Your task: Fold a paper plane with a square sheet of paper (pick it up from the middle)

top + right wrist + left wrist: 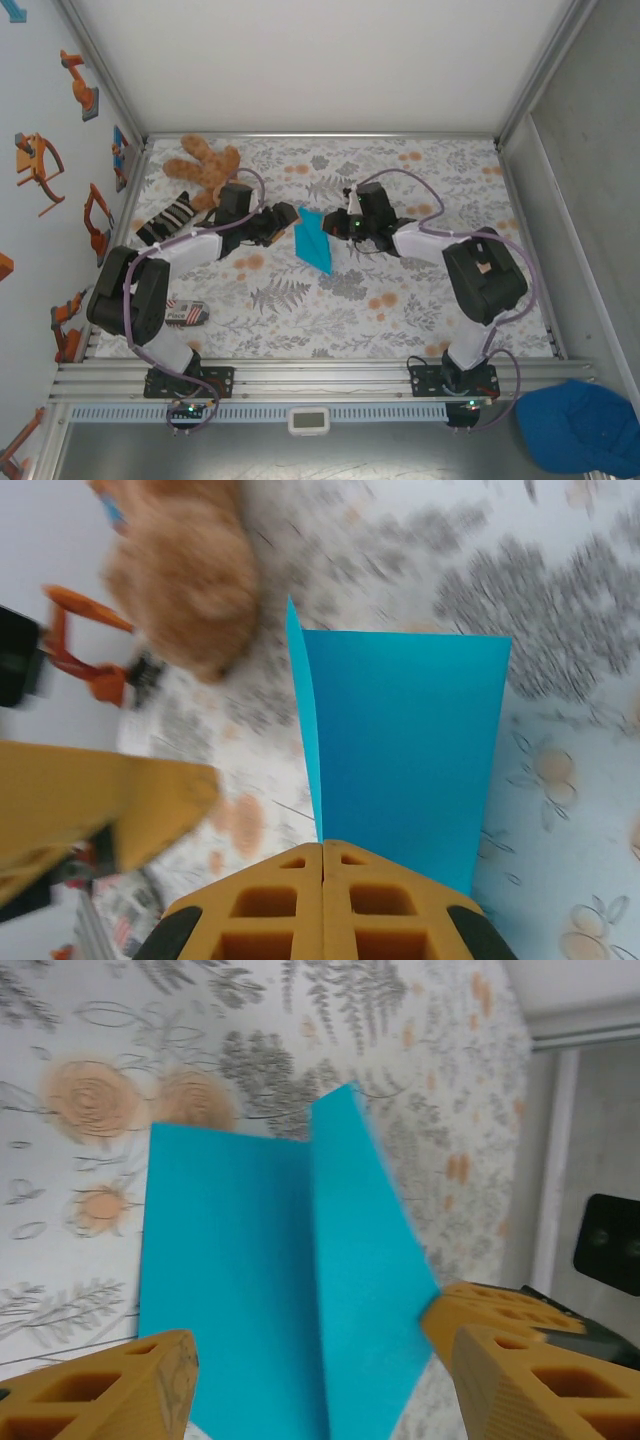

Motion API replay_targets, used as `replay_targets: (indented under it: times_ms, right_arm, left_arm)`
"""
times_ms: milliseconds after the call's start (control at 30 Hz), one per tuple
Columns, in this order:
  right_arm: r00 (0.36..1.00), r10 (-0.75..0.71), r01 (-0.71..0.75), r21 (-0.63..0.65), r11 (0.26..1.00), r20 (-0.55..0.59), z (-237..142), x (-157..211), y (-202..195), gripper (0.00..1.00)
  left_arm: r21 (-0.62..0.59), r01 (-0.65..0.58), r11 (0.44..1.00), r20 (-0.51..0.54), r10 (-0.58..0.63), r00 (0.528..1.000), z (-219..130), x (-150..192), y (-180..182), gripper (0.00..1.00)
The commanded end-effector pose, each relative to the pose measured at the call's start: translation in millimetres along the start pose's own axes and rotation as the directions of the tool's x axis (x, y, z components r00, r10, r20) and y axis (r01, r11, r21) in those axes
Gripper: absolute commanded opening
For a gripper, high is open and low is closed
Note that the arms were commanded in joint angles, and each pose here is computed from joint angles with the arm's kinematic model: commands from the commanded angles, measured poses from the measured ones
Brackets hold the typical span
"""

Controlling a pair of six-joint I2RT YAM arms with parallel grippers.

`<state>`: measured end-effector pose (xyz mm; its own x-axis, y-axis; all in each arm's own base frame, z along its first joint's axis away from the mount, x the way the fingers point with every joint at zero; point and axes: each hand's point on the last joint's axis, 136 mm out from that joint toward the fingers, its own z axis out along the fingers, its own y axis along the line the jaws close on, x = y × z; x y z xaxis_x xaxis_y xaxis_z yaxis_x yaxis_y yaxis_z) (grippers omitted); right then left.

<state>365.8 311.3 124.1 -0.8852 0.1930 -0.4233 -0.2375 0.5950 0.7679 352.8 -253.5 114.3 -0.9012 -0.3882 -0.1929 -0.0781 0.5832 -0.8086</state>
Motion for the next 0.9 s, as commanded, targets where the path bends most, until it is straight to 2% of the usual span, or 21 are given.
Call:
replay_targets:
  times_ms: [0,133,267,500,867]
  right_arm:
    - [0.988,0.007,0.017,-0.152,0.988,0.157,-32.1,-40.8,43.7,0.00]
    - [0.973,0.063,-0.004,-0.257,0.966,0.221,-55.3,-60.4,68.5,0.00]
    - [0.964,0.125,-0.030,-0.370,0.929,0.236,-70.2,-73.9,89.9,0.00]
    - [0.965,0.154,-0.039,-0.466,0.884,0.212,-80.0,-80.5,113.2,0.00]
    - [0.964,0.184,-0.071,-0.483,0.873,0.191,-76.4,-80.1,109.5,0.00]
  left_arm:
    - [0.200,-0.010,0.980,0.005,0.010,1.000,-11.9,-1.2,-46.6,0.68]
    - [0.332,-0.076,0.940,0.009,0.078,0.997,-19.4,4.6,-87.1,0.70]
    - [0.433,-0.150,0.889,0.014,0.160,0.987,-27.0,12.0,-122.7,0.69]
    - [0.489,-0.205,0.848,0.036,0.215,0.976,-35.4,13.3,-147.2,0.67]
    - [0.559,-0.247,0.792,0.057,0.260,0.964,-46.7,16.3,-165.7,0.45]
